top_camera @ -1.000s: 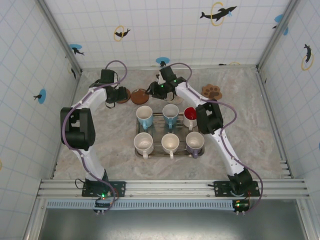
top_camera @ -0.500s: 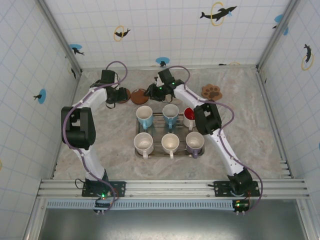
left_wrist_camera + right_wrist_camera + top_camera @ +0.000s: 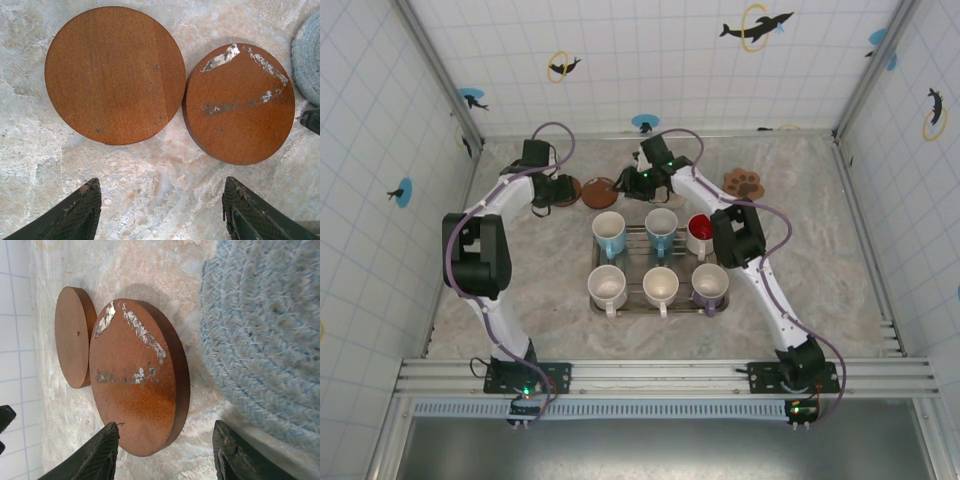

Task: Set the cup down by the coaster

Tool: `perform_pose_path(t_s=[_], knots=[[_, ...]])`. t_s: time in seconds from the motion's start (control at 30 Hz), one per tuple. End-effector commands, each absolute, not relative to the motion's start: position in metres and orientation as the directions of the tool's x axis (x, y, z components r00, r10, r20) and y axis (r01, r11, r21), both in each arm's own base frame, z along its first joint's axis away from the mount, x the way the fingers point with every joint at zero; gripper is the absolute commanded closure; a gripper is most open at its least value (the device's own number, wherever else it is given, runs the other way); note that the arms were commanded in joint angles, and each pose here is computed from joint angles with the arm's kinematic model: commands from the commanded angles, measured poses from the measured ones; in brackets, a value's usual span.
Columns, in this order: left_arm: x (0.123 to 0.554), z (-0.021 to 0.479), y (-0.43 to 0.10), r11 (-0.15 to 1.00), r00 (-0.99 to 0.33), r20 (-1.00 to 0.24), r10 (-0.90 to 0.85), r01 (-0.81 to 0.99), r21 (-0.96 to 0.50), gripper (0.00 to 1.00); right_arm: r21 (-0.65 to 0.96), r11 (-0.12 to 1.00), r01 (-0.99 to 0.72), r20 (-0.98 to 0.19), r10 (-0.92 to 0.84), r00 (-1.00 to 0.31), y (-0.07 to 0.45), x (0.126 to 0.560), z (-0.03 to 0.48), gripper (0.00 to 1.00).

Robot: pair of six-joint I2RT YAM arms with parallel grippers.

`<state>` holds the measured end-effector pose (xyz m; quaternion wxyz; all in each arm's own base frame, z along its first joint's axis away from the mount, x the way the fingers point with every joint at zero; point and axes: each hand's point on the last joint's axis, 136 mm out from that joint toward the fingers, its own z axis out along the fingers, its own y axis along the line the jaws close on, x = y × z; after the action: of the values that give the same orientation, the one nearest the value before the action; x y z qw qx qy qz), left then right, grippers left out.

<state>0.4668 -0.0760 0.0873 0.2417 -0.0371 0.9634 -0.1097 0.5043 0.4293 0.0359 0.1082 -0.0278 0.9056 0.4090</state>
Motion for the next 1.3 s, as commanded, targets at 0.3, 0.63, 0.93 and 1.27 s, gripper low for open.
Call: perform_pose_path(t_s=[0.3,0.63,0.93,1.27], knots=[[0.469,0.090,-0.074,0.979,-0.881,-0.462,-0.105,-0.010,-0.203,0.35,0.818,0.569,-0.083,-0.160,0.086,-0.983,0.471,0.499,0.028,0.50],[0.468,0.090,-0.074,0.979,-0.880,-0.463,-0.104,-0.009,-0.202,0.35,0.840,0.538,-0.071,-0.153,0.108,-0.982,0.480,0.503,0.028,0.51],[0.469,0.103,-0.076,0.976,-0.865,-0.489,-0.113,-0.005,-0.217,0.35,0.839,0.524,-0.146,-0.224,0.088,-0.971,0.472,0.506,0.080,0.51],[0.467,0.130,-0.090,0.960,-0.834,-0.538,-0.127,0.034,-0.279,0.36,0.835,0.486,-0.259,-0.344,0.094,-0.934,0.449,0.514,0.164,0.51]])
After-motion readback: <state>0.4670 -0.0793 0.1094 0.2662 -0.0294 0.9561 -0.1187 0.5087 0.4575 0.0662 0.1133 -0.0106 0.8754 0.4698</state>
